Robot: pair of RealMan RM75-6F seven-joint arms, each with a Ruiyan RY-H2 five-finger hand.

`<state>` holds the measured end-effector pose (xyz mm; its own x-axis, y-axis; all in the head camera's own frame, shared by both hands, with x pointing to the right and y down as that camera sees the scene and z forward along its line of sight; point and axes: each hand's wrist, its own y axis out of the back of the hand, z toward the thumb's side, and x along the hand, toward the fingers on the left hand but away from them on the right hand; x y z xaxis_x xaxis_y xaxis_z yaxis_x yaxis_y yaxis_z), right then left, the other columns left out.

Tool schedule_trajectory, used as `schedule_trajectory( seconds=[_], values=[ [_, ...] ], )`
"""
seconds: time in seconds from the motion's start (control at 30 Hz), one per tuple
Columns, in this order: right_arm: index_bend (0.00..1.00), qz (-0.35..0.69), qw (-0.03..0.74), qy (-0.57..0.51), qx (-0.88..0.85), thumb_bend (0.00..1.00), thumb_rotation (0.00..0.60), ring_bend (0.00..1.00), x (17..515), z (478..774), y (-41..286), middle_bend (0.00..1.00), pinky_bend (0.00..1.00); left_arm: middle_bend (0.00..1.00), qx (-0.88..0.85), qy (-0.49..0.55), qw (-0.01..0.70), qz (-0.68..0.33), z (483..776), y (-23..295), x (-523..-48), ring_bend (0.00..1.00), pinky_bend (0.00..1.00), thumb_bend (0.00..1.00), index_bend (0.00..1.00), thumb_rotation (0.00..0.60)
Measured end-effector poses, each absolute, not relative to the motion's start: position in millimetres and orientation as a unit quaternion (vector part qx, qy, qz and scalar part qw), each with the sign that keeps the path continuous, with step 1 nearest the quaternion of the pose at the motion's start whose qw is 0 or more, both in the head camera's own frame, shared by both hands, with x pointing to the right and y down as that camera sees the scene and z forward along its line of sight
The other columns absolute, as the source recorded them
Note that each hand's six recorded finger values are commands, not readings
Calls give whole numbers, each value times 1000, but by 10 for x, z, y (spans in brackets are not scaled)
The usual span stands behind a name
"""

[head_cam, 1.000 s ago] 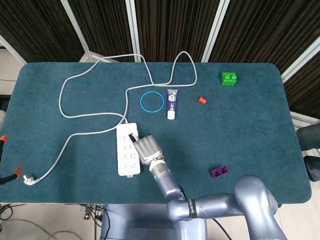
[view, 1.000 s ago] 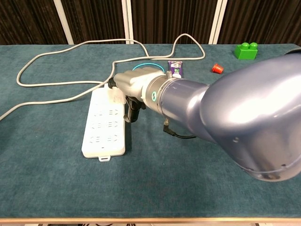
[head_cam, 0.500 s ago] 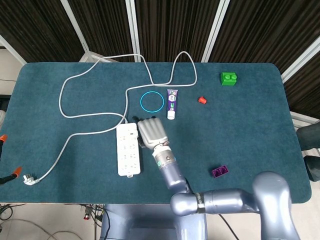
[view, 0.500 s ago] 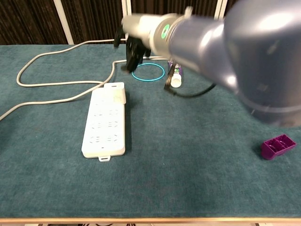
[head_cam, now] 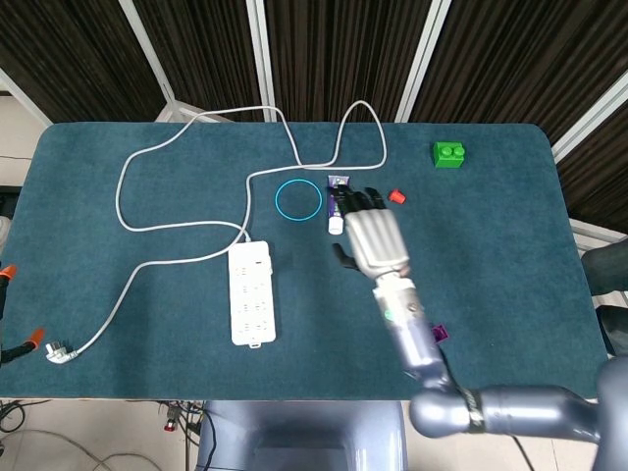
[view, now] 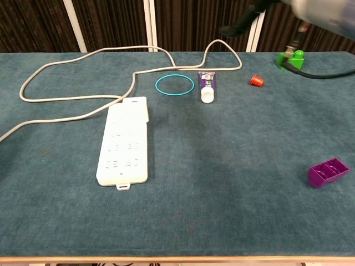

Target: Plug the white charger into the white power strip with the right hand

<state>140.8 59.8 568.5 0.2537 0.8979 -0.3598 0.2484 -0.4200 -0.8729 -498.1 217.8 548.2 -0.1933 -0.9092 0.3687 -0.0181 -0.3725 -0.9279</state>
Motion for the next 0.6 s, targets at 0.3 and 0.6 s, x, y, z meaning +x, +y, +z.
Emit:
schedule_trajectory(
  seconds=[0.3, 0.6],
  values=[
    [140, 442, 392, -415, -692, 411, 600, 152, 2474, 5656, 1433, 127, 115, 0, -526, 446, 352, -632, 5493, 2144, -4994, 0, 0, 154, 102, 600],
    [150, 472, 443, -383, -660, 411, 600, 151, 3216, 5588, 2187, 127, 115, 0, -544, 435, 359, -622, 5555, 2095, -4990, 0, 0, 154, 102, 600]
  ],
)
